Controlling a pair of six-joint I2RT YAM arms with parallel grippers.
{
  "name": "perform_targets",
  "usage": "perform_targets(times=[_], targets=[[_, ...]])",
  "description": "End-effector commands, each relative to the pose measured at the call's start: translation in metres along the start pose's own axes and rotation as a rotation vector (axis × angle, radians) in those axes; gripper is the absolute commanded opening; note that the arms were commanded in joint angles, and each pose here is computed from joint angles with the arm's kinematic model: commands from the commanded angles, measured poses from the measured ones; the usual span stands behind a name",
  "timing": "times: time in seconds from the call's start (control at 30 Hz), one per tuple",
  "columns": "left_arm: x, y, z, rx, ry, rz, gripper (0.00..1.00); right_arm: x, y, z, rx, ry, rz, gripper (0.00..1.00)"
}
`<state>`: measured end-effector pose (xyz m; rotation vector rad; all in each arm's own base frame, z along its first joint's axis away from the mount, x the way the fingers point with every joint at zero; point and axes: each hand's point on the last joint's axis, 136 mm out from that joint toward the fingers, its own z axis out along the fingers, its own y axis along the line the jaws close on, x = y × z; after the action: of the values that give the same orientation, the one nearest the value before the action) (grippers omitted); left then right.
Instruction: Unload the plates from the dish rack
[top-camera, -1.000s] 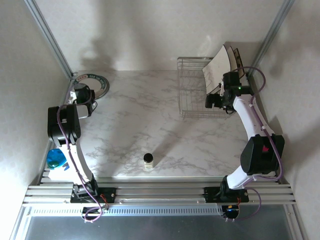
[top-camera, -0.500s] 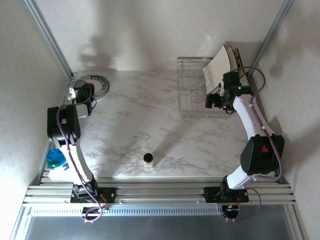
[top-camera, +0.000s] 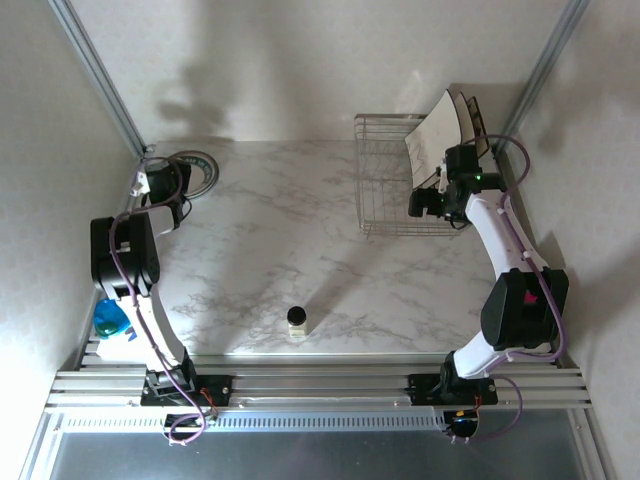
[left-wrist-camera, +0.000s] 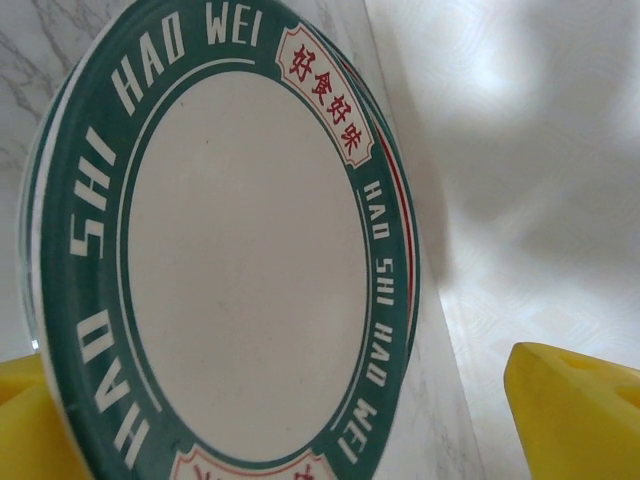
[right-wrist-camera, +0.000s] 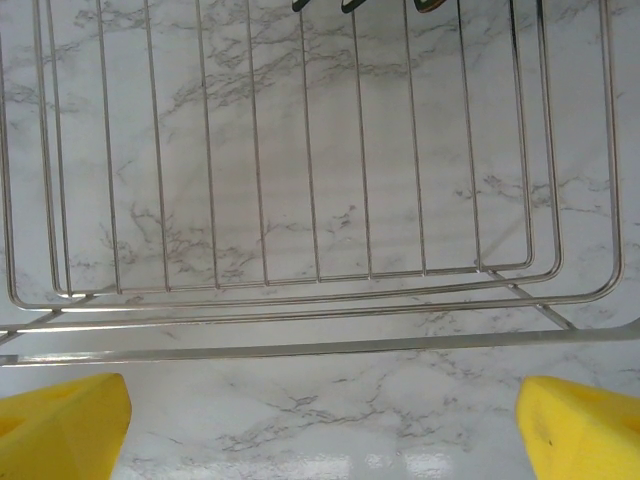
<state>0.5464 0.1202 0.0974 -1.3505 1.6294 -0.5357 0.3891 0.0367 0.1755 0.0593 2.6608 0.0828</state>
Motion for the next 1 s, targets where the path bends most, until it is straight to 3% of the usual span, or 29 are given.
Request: perform_targets(times=[0.0, 0.1, 0.97], targets=[[-0.012, -0.016, -0.02, -0.001, -0.044, 0.046, 0.96, -0.002, 0.001, -0.008, -0.02, -0.029, 0.004, 0.99], [-0.016, -0.022, -0.03, -0.008, -0.058, 0.07, 0.99, -0.003, 0.003, -0.007, -0.03, -0.027, 0.007, 0.99], [-0.018, -0.037, -0.081, -0.007, -0.055, 0.22, 1.0, 0.0, 0.011, -0.001, -0.075, -0.038, 0.014, 0.99]])
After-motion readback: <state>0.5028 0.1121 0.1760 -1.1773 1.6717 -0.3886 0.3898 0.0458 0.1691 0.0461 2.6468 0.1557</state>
